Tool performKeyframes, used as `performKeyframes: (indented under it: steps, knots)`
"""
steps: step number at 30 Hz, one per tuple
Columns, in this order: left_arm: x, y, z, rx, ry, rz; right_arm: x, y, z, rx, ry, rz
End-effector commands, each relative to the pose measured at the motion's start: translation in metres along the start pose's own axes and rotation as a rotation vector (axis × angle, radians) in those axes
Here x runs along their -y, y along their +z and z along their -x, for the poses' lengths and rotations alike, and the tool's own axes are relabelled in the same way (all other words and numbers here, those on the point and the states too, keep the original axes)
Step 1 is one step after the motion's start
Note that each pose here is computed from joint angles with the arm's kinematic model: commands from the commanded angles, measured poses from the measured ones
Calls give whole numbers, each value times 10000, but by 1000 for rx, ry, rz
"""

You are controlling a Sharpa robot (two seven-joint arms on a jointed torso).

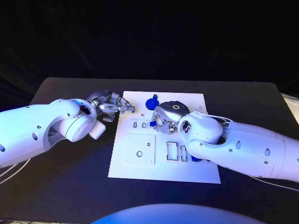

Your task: Assemble the parts on the task board

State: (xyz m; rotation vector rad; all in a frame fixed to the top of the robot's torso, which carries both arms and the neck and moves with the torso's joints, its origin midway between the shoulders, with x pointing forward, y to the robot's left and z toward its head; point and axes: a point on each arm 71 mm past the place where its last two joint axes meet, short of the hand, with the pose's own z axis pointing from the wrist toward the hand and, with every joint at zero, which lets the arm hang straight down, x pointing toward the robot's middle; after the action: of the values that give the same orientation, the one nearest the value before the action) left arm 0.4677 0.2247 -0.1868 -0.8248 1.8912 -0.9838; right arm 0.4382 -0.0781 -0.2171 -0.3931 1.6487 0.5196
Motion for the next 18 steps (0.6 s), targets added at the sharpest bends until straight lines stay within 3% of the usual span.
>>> performKeyframes:
  steps: [1, 18]
  knots:
    - [14, 0, -16, -16, -2, -5, 7, 7, -31, -5, -32, -8]
    - [11, -1, -10, -14, -2, -3, 16, 11, -38, -2, -37, -5]
